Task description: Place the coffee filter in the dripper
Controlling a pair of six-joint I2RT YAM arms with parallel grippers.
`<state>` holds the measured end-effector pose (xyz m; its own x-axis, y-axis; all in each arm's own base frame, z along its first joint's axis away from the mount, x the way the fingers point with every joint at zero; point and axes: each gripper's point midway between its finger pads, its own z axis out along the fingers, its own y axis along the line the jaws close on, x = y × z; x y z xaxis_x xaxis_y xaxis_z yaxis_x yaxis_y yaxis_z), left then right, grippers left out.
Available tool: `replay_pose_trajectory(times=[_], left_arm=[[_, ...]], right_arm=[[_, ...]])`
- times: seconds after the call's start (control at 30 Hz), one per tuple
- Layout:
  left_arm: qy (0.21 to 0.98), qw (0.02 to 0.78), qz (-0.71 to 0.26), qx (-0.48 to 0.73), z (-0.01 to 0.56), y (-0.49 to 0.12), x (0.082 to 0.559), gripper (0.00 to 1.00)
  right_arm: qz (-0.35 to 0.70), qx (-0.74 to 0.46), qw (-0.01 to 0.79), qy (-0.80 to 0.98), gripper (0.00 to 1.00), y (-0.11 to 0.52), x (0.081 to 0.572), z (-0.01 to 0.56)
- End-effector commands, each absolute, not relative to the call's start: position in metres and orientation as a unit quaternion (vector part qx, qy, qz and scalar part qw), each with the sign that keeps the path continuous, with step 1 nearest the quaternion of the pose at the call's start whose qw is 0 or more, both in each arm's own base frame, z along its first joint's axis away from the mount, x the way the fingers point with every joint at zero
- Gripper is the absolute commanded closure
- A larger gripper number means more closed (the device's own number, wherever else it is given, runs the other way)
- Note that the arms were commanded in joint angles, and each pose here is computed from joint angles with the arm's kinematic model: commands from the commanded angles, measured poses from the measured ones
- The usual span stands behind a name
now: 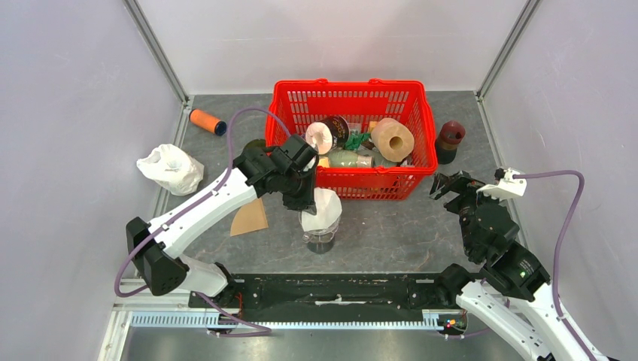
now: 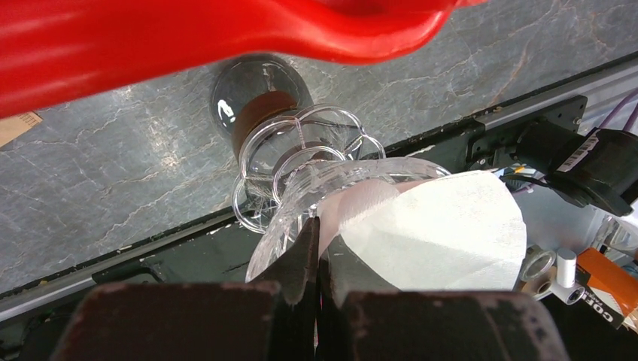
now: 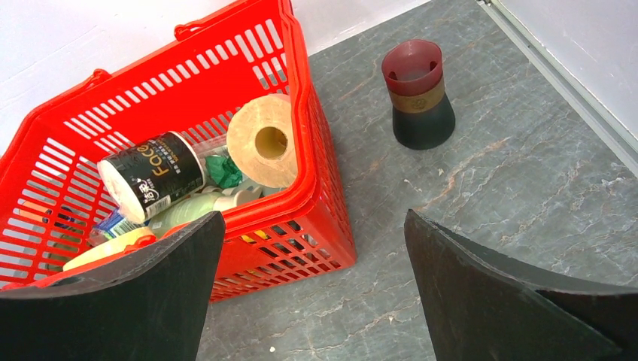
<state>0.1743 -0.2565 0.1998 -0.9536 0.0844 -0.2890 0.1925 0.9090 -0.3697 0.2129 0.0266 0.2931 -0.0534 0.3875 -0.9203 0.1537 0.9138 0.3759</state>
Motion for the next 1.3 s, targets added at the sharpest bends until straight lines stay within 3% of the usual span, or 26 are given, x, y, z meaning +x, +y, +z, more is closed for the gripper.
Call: replay_pose_trajectory(times=[0.0,0.23,0.5,0.77,0.97,1.07,1.27], left_arm=[[0.96,0.152,-0.214,0.093,0.204,-0.257,0.175,0.96],[0.962,0.145,-0.206,0.101,0.202,-0.253,0.172,0.82],[0.956,0.186,-0.201,0.106,0.223,-0.244,0.178,0.52],[0.943,0.204,-0.233,0.123,0.248,-0.247,0.174,0.43],[0.949,0.25,-0.164,0.104,0.263,-0.216,0.186,0.29],[0.944,0.281,-0.145,0.093,0.282,-0.205,0.194,0.27],[0.927,0.298,-0.202,0.105,0.307,-0.223,0.194,0.29]], right_arm=[[0.084,0.195,0.67,0.711,0.03,0.022,0.213,0.298],[0.086,0.194,0.669,0.713,0.03,0.023,0.213,0.297],[0.088,0.194,0.67,0.711,0.03,0.023,0.212,0.298],[0.086,0.194,0.67,0.712,0.03,0.023,0.212,0.298],[0.087,0.194,0.671,0.711,0.03,0.022,0.212,0.3],[0.087,0.194,0.672,0.71,0.03,0.022,0.211,0.301],[0.083,0.199,0.674,0.707,0.03,0.017,0.209,0.3]])
